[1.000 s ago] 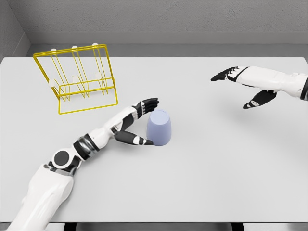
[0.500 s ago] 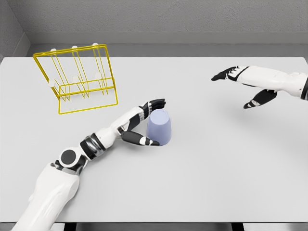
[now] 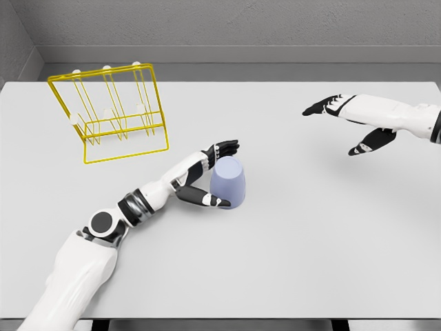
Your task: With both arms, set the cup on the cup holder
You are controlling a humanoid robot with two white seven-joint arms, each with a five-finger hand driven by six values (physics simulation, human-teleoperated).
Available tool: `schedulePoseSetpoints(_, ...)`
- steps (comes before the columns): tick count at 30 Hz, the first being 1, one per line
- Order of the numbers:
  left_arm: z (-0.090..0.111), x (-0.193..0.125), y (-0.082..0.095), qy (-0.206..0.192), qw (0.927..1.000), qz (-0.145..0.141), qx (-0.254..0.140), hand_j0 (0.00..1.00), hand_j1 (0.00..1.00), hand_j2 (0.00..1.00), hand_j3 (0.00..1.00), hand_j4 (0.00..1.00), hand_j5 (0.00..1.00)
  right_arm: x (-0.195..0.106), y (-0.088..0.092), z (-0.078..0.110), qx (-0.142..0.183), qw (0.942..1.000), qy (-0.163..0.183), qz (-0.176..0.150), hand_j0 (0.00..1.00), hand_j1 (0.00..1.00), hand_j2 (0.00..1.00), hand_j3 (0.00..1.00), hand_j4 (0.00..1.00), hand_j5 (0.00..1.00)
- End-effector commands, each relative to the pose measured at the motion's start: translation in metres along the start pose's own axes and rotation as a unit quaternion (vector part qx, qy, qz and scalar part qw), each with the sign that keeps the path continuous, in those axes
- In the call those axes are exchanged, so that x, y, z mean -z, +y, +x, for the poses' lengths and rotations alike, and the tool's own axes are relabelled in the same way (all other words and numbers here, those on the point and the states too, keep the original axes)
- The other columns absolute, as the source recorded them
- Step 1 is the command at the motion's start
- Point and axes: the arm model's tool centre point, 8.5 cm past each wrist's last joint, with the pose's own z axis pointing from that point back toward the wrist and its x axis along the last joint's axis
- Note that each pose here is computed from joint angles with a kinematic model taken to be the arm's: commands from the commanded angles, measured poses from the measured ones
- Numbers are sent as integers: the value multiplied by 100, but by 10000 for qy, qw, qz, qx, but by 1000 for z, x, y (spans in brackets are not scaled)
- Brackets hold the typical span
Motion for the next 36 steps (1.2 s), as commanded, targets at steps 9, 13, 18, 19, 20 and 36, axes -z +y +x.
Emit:
schedulePoseSetpoints(9, 0, 6, -7, -31, 10000, -68, -25, 100, 100, 100, 100, 100, 100, -1, -1, 0, 26, 10000, 2, -23, 100, 100, 100, 100, 100, 100)
schedulePoseSetpoints(13, -1, 6, -8, -29, 10000, -76, -35, 100, 100, 100, 100, 100, 100, 0, 0, 0, 34, 10000, -5, -21, 100, 100, 100, 100, 100, 100)
schedulePoseSetpoints(18, -1, 6, -8, -27, 10000, -73, -36, 55, 55, 55, 55, 55, 55, -1, -1, 0, 26, 10000, 2, -23, 100, 100, 100, 100, 100, 100)
schedulePoseSetpoints(19, -1, 6, -8, -27, 10000, -73, -36, 50, 50, 50, 50, 50, 50, -1, -1, 0, 26, 10000, 2, -23, 100, 100, 100, 100, 100, 100)
schedulePoseSetpoints(20, -1, 6, -8, -27, 10000, -73, -36, 46, 46, 46, 46, 46, 46, 0, 0, 0, 32, 10000, 2, -11, 100, 100, 100, 100, 100, 100)
schedulePoseSetpoints(36, 30, 6, -6, -449, 9989, -83, 141, 38, 38, 38, 38, 38, 38, -1, -1, 0, 26, 10000, 2, -23, 100, 100, 100, 100, 100, 100)
